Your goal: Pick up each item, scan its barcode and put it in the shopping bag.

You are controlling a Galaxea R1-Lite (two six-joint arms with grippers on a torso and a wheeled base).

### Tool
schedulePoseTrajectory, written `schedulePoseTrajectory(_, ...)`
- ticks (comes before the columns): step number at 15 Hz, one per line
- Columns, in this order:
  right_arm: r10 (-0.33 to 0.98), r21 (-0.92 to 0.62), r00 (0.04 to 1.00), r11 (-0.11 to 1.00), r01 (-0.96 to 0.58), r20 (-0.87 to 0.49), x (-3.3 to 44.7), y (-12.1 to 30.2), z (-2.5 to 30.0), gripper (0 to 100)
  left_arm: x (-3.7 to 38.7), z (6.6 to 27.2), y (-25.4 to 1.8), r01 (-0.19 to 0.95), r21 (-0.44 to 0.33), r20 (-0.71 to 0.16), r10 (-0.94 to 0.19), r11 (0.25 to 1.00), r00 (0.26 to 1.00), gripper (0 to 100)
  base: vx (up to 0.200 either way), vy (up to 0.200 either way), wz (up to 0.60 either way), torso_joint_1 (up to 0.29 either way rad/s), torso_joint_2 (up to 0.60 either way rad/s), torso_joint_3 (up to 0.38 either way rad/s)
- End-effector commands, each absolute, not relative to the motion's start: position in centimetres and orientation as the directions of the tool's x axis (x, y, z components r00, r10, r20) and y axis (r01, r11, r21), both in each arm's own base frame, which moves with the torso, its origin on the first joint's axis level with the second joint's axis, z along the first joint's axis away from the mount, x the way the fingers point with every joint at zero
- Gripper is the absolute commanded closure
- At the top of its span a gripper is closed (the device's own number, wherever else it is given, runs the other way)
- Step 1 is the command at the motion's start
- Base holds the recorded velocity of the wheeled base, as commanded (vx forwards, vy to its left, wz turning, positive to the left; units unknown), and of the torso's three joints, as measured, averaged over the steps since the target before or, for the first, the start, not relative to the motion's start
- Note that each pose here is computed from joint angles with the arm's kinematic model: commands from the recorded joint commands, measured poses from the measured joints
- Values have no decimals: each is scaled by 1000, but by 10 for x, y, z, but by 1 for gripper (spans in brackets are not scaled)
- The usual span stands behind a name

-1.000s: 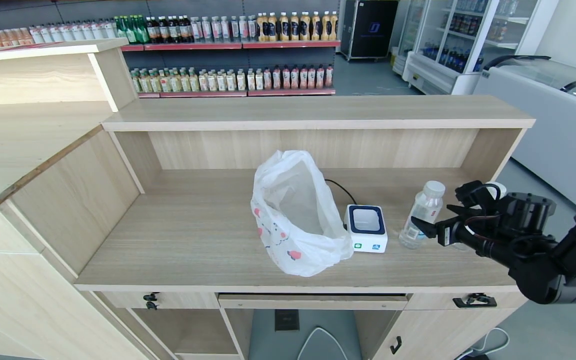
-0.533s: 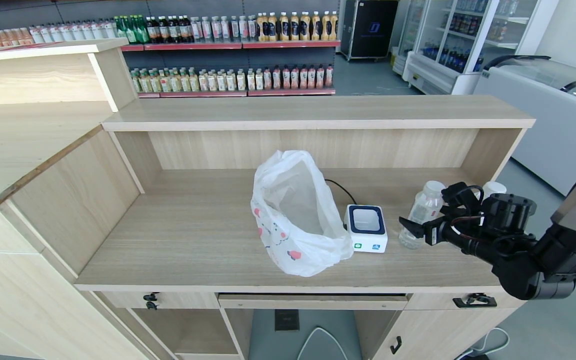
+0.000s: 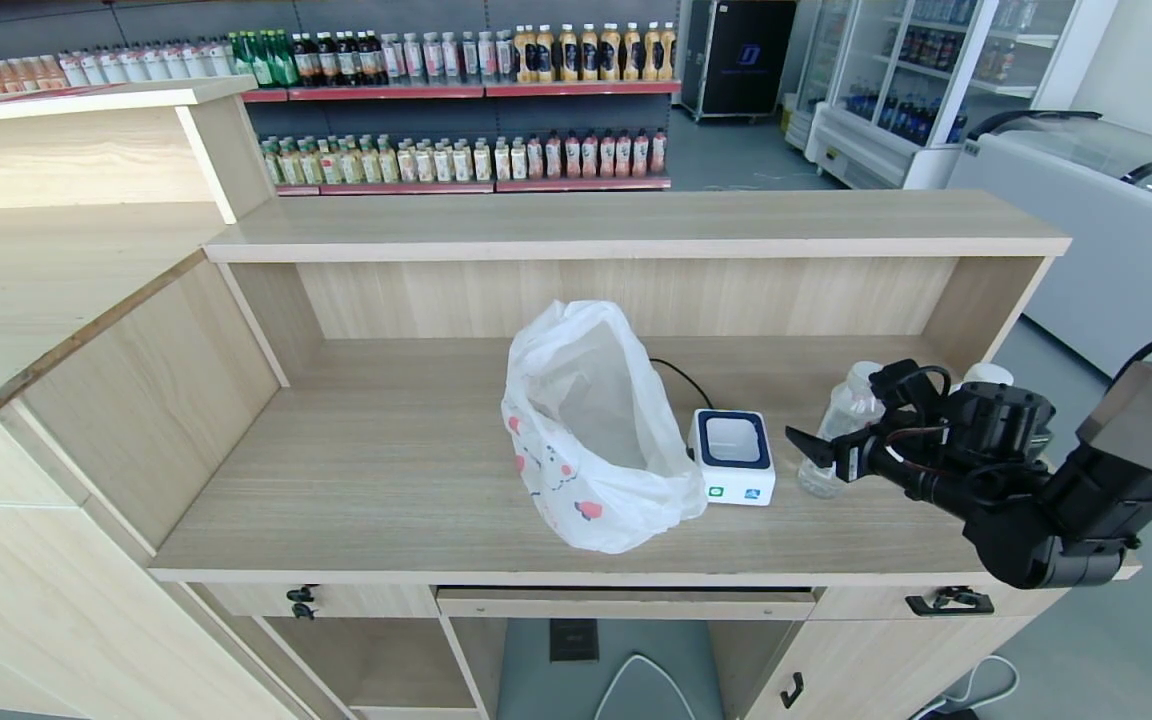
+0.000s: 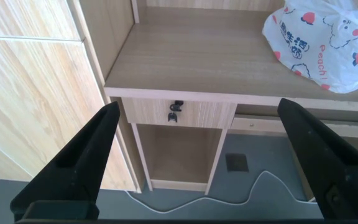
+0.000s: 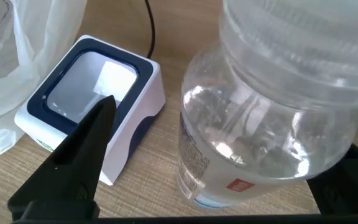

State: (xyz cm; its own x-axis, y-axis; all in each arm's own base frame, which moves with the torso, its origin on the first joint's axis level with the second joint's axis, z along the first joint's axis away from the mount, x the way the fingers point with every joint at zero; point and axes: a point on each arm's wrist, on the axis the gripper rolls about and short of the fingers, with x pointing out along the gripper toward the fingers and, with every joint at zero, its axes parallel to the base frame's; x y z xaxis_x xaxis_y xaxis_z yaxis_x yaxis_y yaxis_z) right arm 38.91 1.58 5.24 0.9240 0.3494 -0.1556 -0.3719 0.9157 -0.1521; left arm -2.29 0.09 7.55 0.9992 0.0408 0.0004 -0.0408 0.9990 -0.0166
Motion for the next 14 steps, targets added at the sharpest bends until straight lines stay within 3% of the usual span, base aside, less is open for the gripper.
schedulePoseTrajectory(1,358,-150,920,912,-381,-161,390,19,49,0,-23,75,1,-41,-17,0,41,999,999,0,0,0,0,0,0,0)
schedulePoseTrajectory(8,372,-153,916,906,-394,-151,397,26,45,0,-23,75,1,-41,-17,0,41,999,999,0,0,0,0,0,0,0)
schedulePoseTrajectory(9,371,-153,917,907,-392,-150,398,26,45,100,-23,75,1,-41,-17,0,41,999,999,0,0,0,0,0,0,0)
schedulePoseTrajectory(14,355,-158,925,914,-374,-134,399,20,48,100,-23,75,1,-41,-17,0,41,999,999,0,0,0,0,0,0,0)
